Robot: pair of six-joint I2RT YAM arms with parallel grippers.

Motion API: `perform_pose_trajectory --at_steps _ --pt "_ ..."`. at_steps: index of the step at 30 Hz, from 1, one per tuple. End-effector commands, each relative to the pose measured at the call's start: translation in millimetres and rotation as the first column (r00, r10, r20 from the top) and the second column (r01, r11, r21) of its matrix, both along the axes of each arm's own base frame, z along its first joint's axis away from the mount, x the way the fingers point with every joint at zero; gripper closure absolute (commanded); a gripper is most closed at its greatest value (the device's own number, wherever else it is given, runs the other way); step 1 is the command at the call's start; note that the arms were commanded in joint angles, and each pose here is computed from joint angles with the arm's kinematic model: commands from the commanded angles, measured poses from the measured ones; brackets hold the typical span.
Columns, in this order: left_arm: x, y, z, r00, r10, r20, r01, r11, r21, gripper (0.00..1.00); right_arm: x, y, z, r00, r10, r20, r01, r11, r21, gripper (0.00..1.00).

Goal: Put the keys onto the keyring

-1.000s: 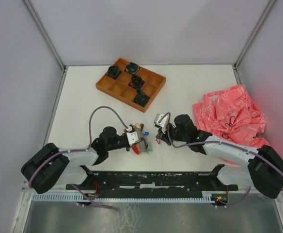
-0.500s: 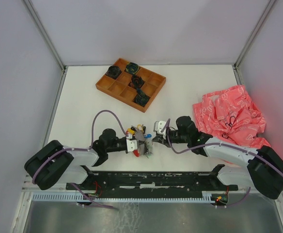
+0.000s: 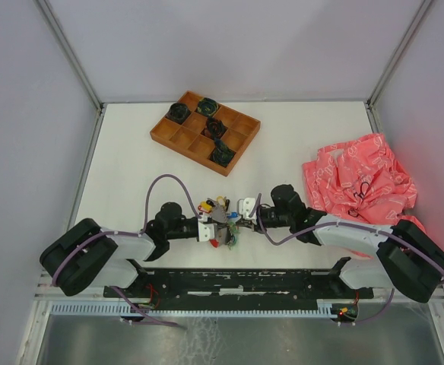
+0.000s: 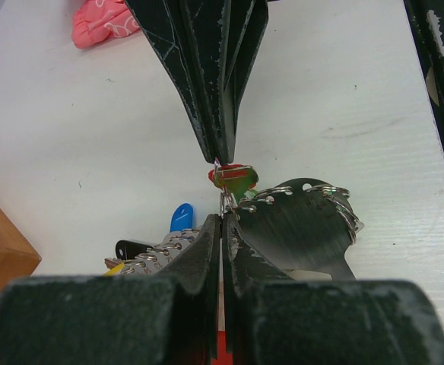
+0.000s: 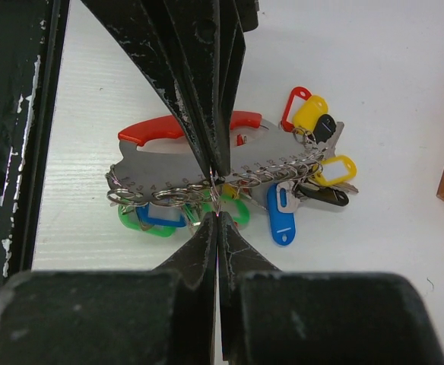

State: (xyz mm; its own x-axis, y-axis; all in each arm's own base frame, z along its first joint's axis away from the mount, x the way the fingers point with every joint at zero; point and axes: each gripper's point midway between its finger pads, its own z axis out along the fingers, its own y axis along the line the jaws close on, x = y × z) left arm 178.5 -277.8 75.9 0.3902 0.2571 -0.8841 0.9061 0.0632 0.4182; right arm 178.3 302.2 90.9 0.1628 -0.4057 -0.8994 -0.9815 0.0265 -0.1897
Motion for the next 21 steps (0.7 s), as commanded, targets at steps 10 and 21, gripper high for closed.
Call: perform_pose_trajectory --at_steps 10,21 --pt "1.3 -8.8 20.9 0.994 -0.045 0.095 0.049 0.998 -0.048 0.97 2.9 10.1 7.4 0.992 0.039 0.122 -0.042 0.999 0.028 0.99" --pt "1.7 -8.9 22.3 0.995 -0.041 0.092 0.046 0.998 -0.051 0.97 -2.4 11.6 8.6 0.992 0.063 0.106 -0.067 0.997 0.031 0.99"
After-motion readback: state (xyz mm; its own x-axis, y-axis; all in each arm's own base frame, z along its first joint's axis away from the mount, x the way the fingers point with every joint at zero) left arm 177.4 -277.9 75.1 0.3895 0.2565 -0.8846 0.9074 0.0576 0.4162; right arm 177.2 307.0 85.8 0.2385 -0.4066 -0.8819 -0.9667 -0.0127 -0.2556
